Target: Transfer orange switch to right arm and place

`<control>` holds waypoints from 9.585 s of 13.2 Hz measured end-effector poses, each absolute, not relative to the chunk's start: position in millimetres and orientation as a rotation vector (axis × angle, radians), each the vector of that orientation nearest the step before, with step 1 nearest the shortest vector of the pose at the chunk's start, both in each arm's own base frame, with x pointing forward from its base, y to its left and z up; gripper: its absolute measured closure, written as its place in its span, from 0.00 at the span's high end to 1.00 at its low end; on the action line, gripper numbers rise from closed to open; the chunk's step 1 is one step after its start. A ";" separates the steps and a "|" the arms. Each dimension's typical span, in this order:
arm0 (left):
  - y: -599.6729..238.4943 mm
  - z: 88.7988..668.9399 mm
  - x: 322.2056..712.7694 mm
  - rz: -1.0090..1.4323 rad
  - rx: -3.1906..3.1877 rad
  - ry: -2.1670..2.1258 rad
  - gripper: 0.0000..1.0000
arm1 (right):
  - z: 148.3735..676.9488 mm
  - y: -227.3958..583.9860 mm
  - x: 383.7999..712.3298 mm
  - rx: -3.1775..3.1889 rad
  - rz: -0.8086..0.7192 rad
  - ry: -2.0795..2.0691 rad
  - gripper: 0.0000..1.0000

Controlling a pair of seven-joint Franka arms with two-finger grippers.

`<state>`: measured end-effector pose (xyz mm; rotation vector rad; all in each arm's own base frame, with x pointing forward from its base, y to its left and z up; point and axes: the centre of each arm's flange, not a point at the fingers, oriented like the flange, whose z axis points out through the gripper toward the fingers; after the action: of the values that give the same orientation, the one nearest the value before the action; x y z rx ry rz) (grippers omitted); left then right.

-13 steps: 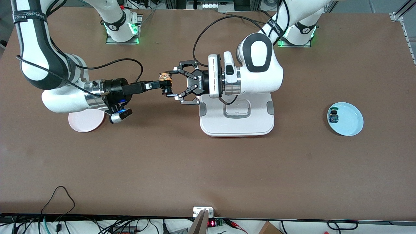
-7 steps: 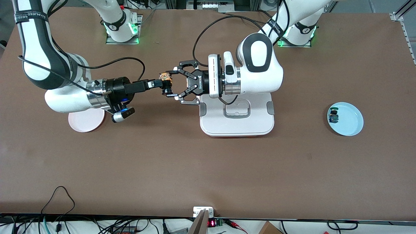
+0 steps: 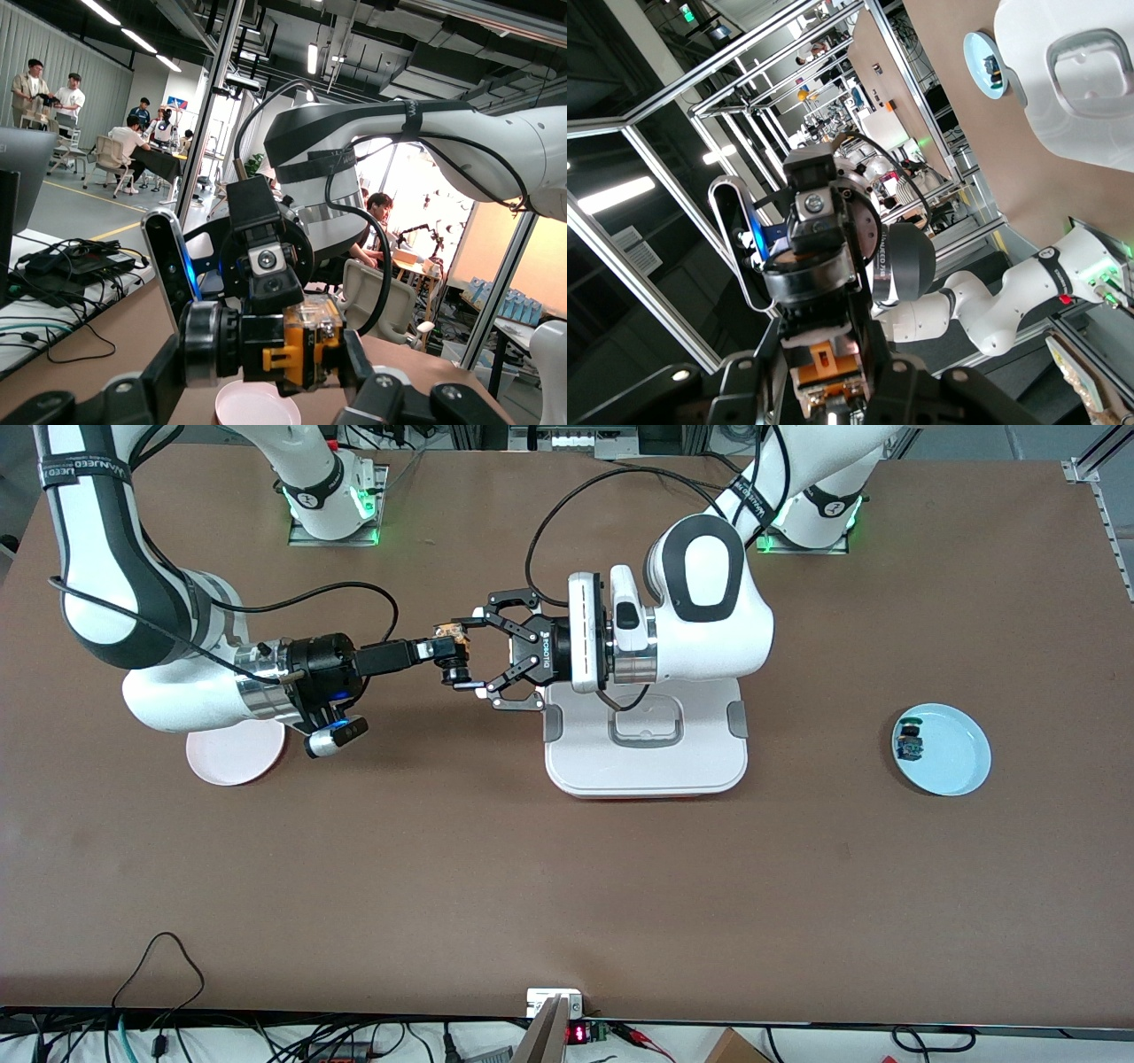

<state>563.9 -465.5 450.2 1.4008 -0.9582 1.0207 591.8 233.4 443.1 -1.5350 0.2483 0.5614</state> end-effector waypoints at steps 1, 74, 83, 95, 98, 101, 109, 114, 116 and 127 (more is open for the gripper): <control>-465.5 450.1 563.9 1.018 1.402 -0.956 0.74 | 443.1 233.3 591.8 -1.535 0.559 0.247 0.39; 27.4 587.0 578.9 -0.006 3.107 -0.152 1.00 | 242.8 -107.4 562.4 -2.484 0.222 -1.982 1.00; 31.9 574.5 583.9 -0.053 3.138 -0.156 1.00 | 351.4 -74.1 588.8 -2.695 0.232 -1.178 1.00; 30.3 578.1 583.5 -0.057 3.139 -0.122 1.00 | 497.7 8.8 563.1 -2.953 0.549 -0.216 1.00; 26.0 577.3 582.5 -0.074 3.141 -0.054 1.00 | 536.1 -15.3 563.8 -3.054 0.370 -0.176 1.00; 21.9 577.0 582.1 -0.082 3.141 -0.039 1.00 | 548.6 -25.9 573.8 -3.156 0.227 -0.185 1.00; 21.7 577.4 582.0 -0.082 3.142 -0.036 1.00 | 551.9 -1.5 578.2 -3.189 0.171 -0.035 1.00; 21.6 577.6 582.1 -0.081 3.142 -0.035 1.00 | 551.2 -18.7 577.6 -3.186 0.163 -0.047 1.00; 21.6 577.6 582.1 -0.081 3.142 -0.035 1.00 | 548.5 -18.8 575.6 -3.187 0.119 -0.050 1.00; 21.6 577.9 582.1 -0.080 3.142 -0.033 1.00 | 560.8 -21.3 556.9 -3.172 0.037 -0.036 1.00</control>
<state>582.1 21.6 577.9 3.1417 -0.0327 -0.0804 556.9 -21.3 560.8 -3.1720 -0.0363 0.0372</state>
